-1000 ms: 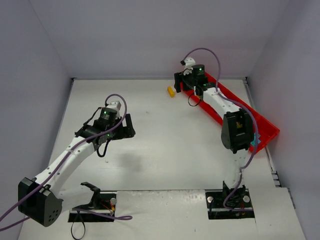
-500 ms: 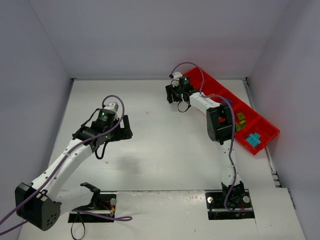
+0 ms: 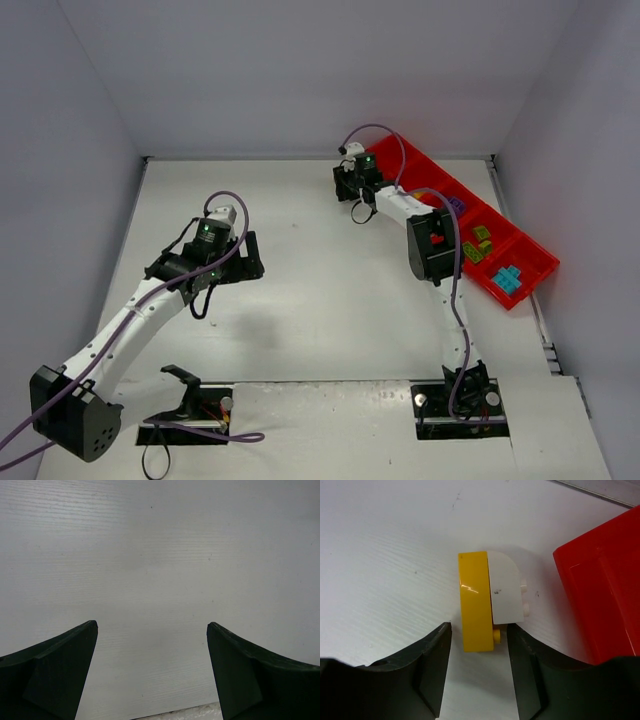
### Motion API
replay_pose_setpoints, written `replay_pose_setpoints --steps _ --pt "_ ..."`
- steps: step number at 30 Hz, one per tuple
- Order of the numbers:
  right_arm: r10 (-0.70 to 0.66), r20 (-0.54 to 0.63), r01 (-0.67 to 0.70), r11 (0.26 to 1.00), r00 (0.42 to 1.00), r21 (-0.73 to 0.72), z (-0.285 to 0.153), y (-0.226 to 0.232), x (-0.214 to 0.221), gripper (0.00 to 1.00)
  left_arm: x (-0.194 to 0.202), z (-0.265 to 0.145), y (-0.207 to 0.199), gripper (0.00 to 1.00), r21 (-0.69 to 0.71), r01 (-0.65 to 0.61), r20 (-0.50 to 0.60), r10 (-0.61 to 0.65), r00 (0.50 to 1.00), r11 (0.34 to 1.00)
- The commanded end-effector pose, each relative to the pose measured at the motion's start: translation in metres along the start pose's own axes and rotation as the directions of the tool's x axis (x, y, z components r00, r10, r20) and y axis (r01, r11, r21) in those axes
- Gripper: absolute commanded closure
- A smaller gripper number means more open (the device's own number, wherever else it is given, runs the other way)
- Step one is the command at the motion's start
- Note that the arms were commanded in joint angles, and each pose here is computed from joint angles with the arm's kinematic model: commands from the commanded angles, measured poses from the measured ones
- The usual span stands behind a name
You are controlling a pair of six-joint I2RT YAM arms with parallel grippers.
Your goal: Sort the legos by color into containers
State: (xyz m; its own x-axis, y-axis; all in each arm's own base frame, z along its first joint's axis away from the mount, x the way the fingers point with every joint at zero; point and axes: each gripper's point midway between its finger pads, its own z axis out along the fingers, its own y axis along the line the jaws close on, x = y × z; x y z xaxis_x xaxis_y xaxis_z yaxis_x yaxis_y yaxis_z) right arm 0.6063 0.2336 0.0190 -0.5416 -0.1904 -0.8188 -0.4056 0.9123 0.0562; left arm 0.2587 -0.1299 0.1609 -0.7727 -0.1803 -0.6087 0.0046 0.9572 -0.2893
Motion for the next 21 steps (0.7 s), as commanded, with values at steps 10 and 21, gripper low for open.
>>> replay_pose_setpoints --steps 10,21 --pt "-0.015 0.098 0.019 0.999 0.995 -0.038 -0.041 0.028 -0.028 1.0 -0.032 -0.013 -0.017 0.16 0.061 0.034 0.115 -0.041 0.993 0.998" --pt "-0.014 0.193 0.044 0.987 0.981 -0.153 -0.161 0.095 -0.019 1.0 -0.074 -0.015 -0.085 0.16 0.371 0.16 0.152 -0.23 0.961 0.915"
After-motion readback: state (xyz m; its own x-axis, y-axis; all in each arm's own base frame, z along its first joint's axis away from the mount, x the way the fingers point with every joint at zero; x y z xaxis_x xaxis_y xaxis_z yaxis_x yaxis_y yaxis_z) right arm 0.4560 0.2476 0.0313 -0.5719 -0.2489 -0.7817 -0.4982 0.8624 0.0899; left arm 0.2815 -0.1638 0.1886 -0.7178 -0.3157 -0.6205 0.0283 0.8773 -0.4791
